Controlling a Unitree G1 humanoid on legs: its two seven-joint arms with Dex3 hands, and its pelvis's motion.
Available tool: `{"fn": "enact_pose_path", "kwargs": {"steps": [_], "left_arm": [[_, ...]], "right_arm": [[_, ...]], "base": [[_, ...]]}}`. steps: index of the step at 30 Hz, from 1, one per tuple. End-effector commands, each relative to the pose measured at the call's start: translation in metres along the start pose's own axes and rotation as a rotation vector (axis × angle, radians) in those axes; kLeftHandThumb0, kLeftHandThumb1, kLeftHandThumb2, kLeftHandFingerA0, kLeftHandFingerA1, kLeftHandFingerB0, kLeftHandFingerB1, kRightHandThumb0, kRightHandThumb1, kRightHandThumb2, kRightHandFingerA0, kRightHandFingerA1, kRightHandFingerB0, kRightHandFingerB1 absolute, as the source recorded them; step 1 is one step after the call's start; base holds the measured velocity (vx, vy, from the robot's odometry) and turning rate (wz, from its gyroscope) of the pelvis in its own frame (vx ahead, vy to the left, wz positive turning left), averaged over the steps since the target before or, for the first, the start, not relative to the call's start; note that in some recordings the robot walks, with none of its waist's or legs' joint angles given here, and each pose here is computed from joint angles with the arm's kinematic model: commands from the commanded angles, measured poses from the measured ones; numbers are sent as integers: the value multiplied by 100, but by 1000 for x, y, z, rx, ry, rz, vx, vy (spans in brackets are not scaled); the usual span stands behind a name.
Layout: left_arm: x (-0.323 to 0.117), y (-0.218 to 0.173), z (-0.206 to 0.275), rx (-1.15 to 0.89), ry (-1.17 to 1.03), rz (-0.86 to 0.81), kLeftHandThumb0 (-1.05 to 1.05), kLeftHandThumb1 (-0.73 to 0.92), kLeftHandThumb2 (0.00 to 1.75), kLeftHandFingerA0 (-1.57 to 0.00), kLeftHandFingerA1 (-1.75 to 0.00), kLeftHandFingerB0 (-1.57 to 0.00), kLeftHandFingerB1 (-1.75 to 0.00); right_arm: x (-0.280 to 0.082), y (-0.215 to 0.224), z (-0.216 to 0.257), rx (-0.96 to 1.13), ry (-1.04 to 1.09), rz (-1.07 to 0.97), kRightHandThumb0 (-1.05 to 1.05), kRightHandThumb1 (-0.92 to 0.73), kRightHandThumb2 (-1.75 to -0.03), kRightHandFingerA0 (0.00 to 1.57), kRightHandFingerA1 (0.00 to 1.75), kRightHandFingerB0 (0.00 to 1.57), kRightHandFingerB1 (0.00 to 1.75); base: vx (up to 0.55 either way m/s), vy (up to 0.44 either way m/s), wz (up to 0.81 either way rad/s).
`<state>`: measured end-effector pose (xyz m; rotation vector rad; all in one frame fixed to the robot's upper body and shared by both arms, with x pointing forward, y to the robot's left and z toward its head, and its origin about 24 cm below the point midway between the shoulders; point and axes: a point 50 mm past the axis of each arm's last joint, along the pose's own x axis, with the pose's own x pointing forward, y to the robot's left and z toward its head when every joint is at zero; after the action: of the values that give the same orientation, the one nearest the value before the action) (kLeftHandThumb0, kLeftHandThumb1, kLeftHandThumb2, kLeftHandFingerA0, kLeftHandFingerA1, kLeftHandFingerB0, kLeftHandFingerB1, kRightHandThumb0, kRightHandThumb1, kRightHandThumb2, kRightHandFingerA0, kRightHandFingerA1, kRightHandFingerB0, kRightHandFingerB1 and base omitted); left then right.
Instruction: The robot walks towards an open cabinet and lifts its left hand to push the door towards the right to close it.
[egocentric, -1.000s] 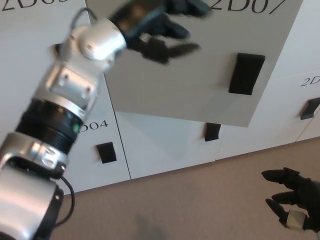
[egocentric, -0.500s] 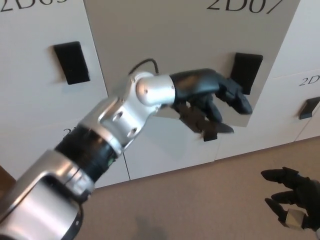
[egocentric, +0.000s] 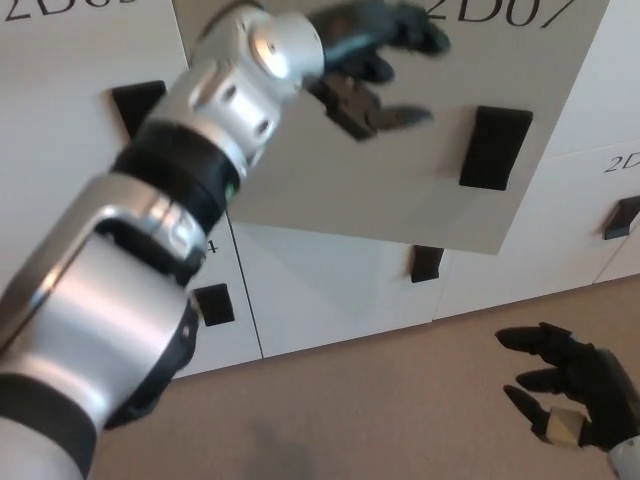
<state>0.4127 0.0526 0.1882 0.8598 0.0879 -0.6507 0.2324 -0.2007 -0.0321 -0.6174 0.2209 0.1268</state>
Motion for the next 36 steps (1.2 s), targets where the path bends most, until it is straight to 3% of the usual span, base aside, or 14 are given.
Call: {"fn": "enact_pose_path", "kwargs": {"steps": [1,6,7,13,14,16,21,22,23,24,29,33,34,36], "left_arm": [[-11,36,-23,-89,132,255,-69,51,88,-1,-39,0,-20],[-29,62,-46,-128,164,364,-72,53,88,-1,-34,0,-15],[-34,68,-51,-146,178,383,-75,57,90,0,-18,0,-11],[-49,79,-77,-204,243,413,-71,56,90,0,-17,0,-16],[-51,78,-83,-221,245,414,-62,61,72,-2,-22,0,-16],[-56,75,-98,-249,262,413,-73,54,89,0,-22,0,-16],[-64,73,-118,-270,303,421,-65,53,89,-1,-35,0,-22],[-71,77,-125,-283,310,438,-61,68,62,-53,-47,-5,-19],[-74,80,-128,-292,309,447,-61,68,62,-53,-47,-5,-19],[-80,86,-130,-290,321,469,-63,61,69,-2,-21,0,-19],[-90,98,-129,-332,304,493,-65,58,79,0,-11,0,-11],[-84,93,-123,-341,232,449,-71,52,86,-4,-23,-3,-19],[-80,89,-119,-348,168,411,-68,51,87,-4,-42,-1,-20],[-76,84,-111,-338,58,355,-69,52,88,-2,-36,-2,-24]], "right_arm": [[-5,1,8,-30,21,-1,-25,-71,-61,60,44,48,39],[-6,2,13,-20,14,-1,-24,-71,-61,58,44,47,40],[-6,2,14,-18,8,-5,-23,-70,-61,58,45,48,40],[-5,-1,17,-10,3,-19,-23,-70,-61,58,44,49,41],[-5,-1,17,-6,8,-17,-23,-70,-61,60,45,49,40],[-6,0,16,2,16,-13,-23,-71,-61,61,46,49,40],[-9,1,14,11,21,-5,-23,-71,-61,61,46,49,40],[-10,1,14,9,24,-2,-24,-71,-61,62,45,48,40],[-11,1,14,7,27,-1,-24,-71,-61,62,45,48,40],[-12,1,14,9,26,-2,-22,-72,-61,61,46,48,40],[-14,0,12,9,23,-14,-22,-72,-61,63,47,48,40],[-18,-2,5,20,29,-23,-20,-71,-61,60,48,48,42],[-18,-5,3,19,28,-28,-21,-71,-61,63,49,49,42],[-16,-10,3,13,27,-41,-21,-71,-61,63,49,49,42]], "base": [[0,0,0],[0,0,0],[0,0,0],[0,0,0],[0,0,0],[0,0,0],[0,0,0],[0,0,0],[0,0,0],[0,0,0],[0,0,0],[0,0,0],[0,0,0],[0,0,3]]}}
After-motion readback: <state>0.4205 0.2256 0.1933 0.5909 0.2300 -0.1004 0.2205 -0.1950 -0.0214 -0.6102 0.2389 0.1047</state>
